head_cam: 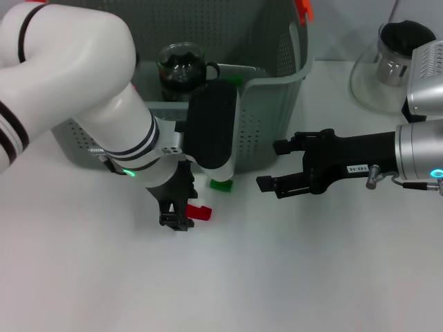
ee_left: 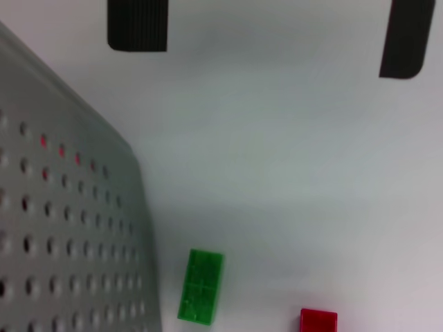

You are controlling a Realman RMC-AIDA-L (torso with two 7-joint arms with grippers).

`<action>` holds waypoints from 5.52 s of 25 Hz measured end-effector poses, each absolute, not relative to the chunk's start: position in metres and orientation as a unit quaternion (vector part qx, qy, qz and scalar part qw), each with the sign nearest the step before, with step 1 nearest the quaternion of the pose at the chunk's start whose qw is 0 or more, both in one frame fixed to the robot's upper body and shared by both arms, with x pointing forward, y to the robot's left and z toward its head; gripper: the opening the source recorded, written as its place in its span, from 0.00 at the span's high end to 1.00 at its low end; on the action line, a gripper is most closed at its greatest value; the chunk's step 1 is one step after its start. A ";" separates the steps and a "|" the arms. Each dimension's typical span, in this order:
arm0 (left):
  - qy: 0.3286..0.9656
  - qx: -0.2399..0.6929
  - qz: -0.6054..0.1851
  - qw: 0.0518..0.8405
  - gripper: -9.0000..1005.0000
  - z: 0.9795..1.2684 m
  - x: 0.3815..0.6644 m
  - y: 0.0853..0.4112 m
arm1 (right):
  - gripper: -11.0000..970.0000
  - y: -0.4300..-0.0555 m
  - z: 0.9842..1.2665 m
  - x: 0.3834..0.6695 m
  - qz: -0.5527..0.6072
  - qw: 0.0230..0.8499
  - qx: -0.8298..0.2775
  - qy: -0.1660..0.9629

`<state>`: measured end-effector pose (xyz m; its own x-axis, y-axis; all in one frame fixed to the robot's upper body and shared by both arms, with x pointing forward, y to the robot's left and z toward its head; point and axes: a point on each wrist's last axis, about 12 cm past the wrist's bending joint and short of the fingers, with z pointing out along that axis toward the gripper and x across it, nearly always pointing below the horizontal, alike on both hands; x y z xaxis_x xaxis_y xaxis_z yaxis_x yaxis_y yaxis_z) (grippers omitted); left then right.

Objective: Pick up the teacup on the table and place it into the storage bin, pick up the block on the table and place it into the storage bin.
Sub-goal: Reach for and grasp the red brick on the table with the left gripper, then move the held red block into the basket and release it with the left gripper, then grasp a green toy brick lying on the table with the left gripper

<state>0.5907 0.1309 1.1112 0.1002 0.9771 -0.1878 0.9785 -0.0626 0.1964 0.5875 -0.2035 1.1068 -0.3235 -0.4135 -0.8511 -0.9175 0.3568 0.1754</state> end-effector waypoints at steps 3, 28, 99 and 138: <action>0.670 0.730 -0.001 0.136 0.50 1.110 0.591 0.130 | 0.06 -0.204 1.107 0.587 0.343 0.367 -0.451 0.738; 0.706 0.696 -0.030 0.124 0.81 1.132 0.586 0.144 | 0.06 -0.205 1.107 0.588 0.340 0.370 -0.449 0.739; 0.694 0.430 -0.395 0.420 0.16 1.228 0.551 0.243 | 0.06 -0.203 1.102 0.583 0.325 0.326 -0.504 0.731; 0.648 0.456 -0.461 0.400 0.04 1.154 0.493 0.276 | 0.06 -0.133 1.070 0.599 0.245 0.310 -0.552 0.734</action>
<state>0.4932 0.2759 1.1544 -0.2645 0.2216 -0.9386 0.9593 0.1604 -0.2325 0.5993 -0.1331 1.0703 -0.1986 -0.6581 -0.7263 -0.9624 0.2712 0.0174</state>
